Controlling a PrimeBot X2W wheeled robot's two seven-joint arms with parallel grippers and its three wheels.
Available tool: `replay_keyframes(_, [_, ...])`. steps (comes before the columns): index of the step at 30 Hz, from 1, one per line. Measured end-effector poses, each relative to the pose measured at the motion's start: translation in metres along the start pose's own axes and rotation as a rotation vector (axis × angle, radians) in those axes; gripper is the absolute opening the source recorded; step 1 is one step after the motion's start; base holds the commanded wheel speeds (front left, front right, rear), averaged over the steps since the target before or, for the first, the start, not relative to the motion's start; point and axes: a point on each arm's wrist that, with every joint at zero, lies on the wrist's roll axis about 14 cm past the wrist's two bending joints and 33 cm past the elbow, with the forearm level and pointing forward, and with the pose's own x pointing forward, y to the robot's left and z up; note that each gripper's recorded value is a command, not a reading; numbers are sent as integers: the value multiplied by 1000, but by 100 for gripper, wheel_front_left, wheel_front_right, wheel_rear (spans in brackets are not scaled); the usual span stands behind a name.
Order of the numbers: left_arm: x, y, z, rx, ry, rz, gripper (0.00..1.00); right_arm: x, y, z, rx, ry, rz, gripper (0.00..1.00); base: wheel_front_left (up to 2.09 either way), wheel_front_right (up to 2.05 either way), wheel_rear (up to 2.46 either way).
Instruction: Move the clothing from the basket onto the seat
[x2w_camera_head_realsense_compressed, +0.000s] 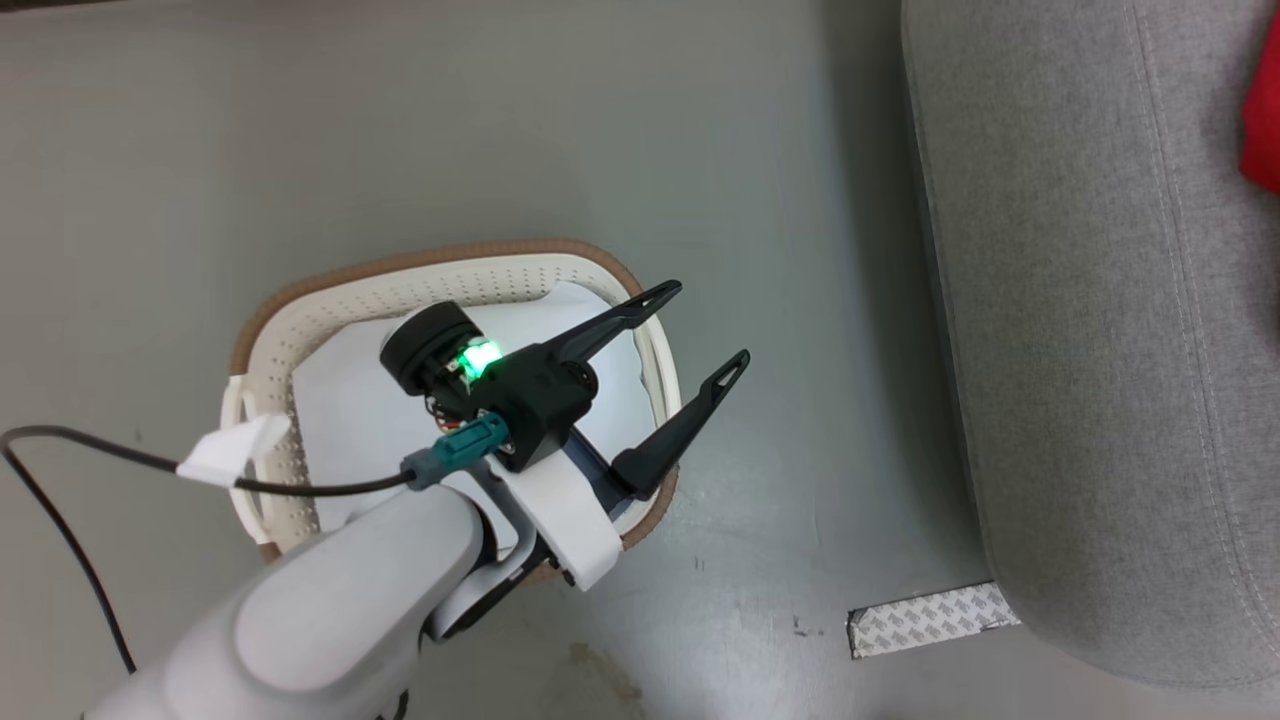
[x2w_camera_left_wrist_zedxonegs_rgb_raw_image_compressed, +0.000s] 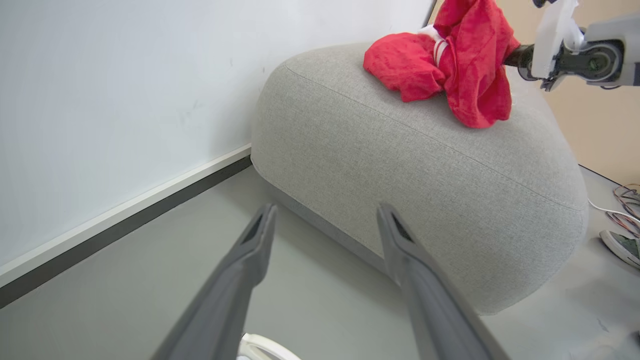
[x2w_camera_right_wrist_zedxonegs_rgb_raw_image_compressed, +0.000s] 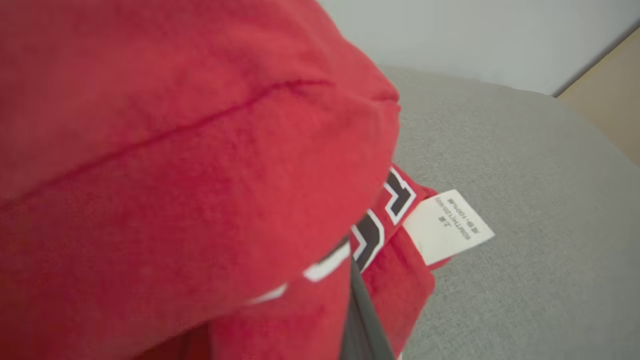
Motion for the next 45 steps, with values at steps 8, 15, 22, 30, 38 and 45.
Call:
replay_keyframes(8, [-1, -3, 18, 9, -38, 20, 100, -8, -9, -8, -20, 93, 4, 36, 0, 0, 0])
replay_keyframes(15, [-7, -8, 35, 18, -56, 45, 100, -23, -17, 10, -48, 80, 16, 100, 0, 0, 0])
replay_keyframes(22, [-19, -18, 61, 43, -86, 95, 100, -53, -30, 22, -84, 139, 41, 100, 0, 0, 0])
replay_keyframes(30, [-45, -31, 90, 62, -117, 169, 100, -96, -45, 52, -94, 104, 72, 100, 0, 0, 0])
replay_keyframes(38, [-79, -34, 126, 107, -186, 274, 100, -136, -26, 121, -105, -153, 159, 100, 0, 0, 0])
replay_keyframes(45, [-128, -5, 154, 147, -254, 457, 100, -165, 46, 161, -117, -346, 340, 100, 0, 0, 0])
